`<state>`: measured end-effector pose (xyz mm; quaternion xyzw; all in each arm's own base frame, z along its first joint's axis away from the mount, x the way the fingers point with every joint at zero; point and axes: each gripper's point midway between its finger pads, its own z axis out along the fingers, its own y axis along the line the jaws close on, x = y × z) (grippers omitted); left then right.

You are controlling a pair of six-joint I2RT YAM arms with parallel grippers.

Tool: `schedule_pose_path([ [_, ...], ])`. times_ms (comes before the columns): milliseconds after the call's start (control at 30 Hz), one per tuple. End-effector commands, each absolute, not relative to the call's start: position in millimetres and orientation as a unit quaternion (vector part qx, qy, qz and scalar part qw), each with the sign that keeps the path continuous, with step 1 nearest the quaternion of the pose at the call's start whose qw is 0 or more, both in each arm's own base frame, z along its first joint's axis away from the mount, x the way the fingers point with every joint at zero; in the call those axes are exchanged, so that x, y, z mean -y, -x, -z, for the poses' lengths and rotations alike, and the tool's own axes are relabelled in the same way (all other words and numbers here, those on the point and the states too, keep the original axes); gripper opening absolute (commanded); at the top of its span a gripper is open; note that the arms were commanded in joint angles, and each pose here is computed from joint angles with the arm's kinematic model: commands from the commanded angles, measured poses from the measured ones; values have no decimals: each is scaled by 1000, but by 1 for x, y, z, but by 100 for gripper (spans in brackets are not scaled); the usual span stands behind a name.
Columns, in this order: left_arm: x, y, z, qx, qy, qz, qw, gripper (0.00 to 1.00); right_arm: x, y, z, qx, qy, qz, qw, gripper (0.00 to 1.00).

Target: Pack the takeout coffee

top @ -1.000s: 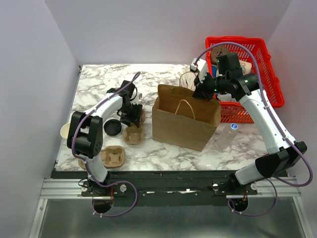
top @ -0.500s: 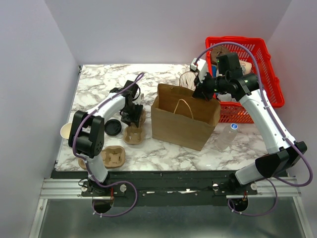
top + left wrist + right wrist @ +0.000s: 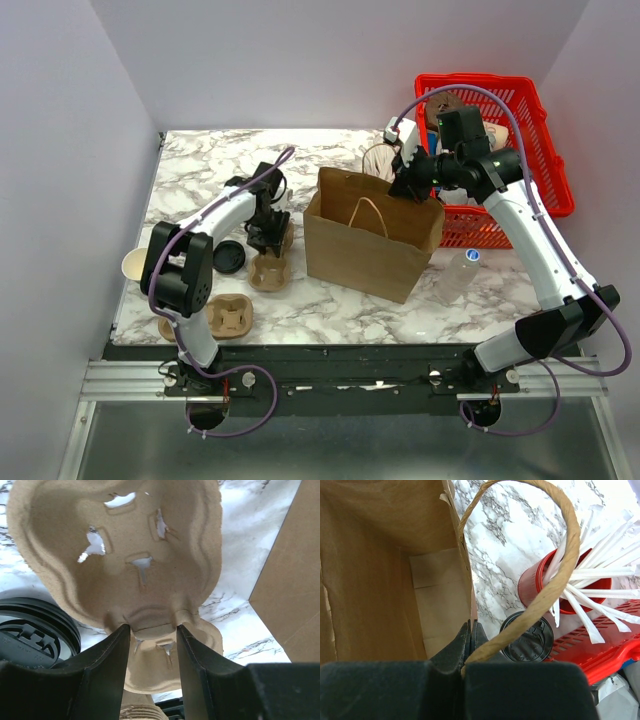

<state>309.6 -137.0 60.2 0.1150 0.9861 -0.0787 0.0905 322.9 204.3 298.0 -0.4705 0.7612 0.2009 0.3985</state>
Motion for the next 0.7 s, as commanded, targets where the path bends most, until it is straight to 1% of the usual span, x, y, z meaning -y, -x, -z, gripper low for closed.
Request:
schedule_pose_path([
  [0, 138, -305, -57, -988, -111, 69, 81, 50, -207, -325, -298, -759, 470, -201, 404, 1],
  [267, 137, -306, -56, -989, -109, 63, 78, 45, -207, -324, -298, -759, 470, -201, 404, 1],
  [433, 134, -301, -50, -990, -111, 57, 66, 45, -208, -325, -299, -757, 470, -201, 406, 1],
  [533, 131, -300, -46, -991, -111, 51, 62, 48, -208, -325, -299, -757, 470, -203, 405, 0],
  [667, 130, -302, -47, -990, -113, 46, 65, 48, -208, -324, -299, -757, 471, -204, 405, 0],
])
